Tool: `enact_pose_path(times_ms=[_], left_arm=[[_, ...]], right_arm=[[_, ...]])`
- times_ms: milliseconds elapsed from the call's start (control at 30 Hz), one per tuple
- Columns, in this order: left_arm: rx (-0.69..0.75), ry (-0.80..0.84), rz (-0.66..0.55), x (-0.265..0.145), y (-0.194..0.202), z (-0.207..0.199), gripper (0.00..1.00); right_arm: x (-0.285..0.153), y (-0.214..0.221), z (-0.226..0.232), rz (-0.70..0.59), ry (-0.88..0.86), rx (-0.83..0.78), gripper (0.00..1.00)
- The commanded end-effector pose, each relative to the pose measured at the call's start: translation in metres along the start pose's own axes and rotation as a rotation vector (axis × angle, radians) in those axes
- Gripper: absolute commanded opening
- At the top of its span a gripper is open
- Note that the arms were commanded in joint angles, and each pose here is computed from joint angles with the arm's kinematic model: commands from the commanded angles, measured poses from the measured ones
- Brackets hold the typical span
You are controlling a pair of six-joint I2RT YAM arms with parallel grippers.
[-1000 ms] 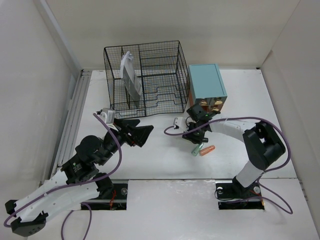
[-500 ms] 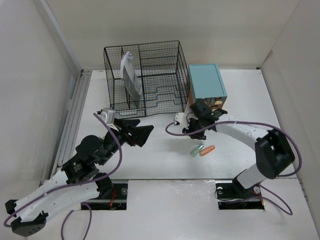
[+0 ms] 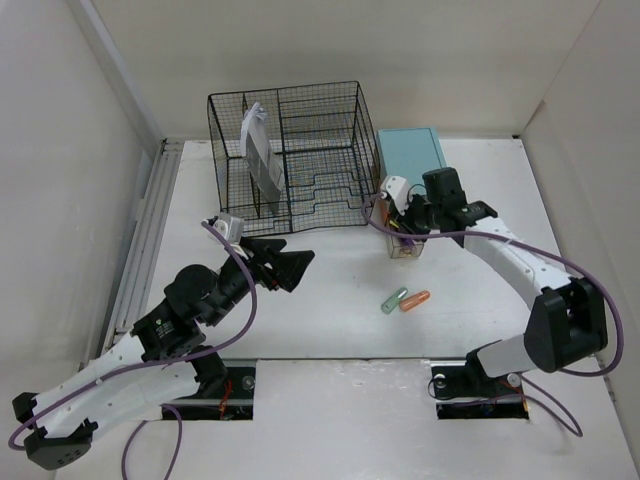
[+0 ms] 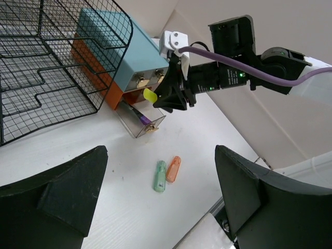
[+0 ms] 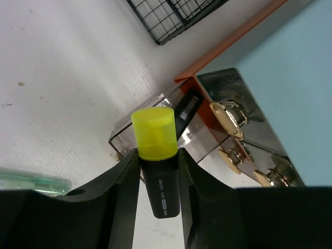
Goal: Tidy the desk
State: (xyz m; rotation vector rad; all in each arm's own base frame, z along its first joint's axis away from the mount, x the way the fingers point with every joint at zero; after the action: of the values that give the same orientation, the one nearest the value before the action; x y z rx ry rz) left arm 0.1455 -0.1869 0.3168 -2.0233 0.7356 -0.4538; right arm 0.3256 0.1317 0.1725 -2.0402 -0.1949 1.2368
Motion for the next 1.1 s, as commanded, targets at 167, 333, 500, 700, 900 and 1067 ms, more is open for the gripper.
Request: enact_pose_path(times_ms=[167,333,500,700,900,1067], left_arm=[[-0.012,0.038,-0.038,0.0,-0.009,-0.008,0.82],[-0.01,0.034,-0.03,0.0,-0.007,-0.007,0.82],[-0.01,0.034,-0.03,0.0,-0.007,-0.007,0.82],[-0.012,0.038,-0.038,-0.002,-0.009,-0.007,0.82],[-0.012,0.038,-0.038,-0.002,-0.009,-0.007,0.82],[-0.012,0.038,-0.038,-0.002,-0.009,-0.007,0.82]], right_arm=[[0.017,-0.004,-0.024,0.016,0.107,0.04,0.06],[0.028,0.002,-0.028,0.05,0.126,0.053,0.06],[0.033,0.006,-0.027,0.064,0.116,0.066,0.16],[0.033,0.005,-0.028,0.072,0.11,0.068,0.51],[0.015,-0.009,-0.024,0.009,0.097,0.058,0.54],[-0.003,-0.019,-0.01,-0.055,0.022,0.011,0.24]])
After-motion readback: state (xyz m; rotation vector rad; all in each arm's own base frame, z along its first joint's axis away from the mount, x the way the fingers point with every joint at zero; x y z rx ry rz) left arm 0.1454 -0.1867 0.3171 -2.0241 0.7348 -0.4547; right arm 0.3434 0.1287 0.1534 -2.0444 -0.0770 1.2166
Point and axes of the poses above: each gripper's point midway between its finger pads, its own x axis out along the fingers, its own z axis along the line the jaws close on, y = z × x, the point moved 4 cm from there along -x, back along the fingers, and after that the axes turned 1 degree about -x, right-handed, at the moved point
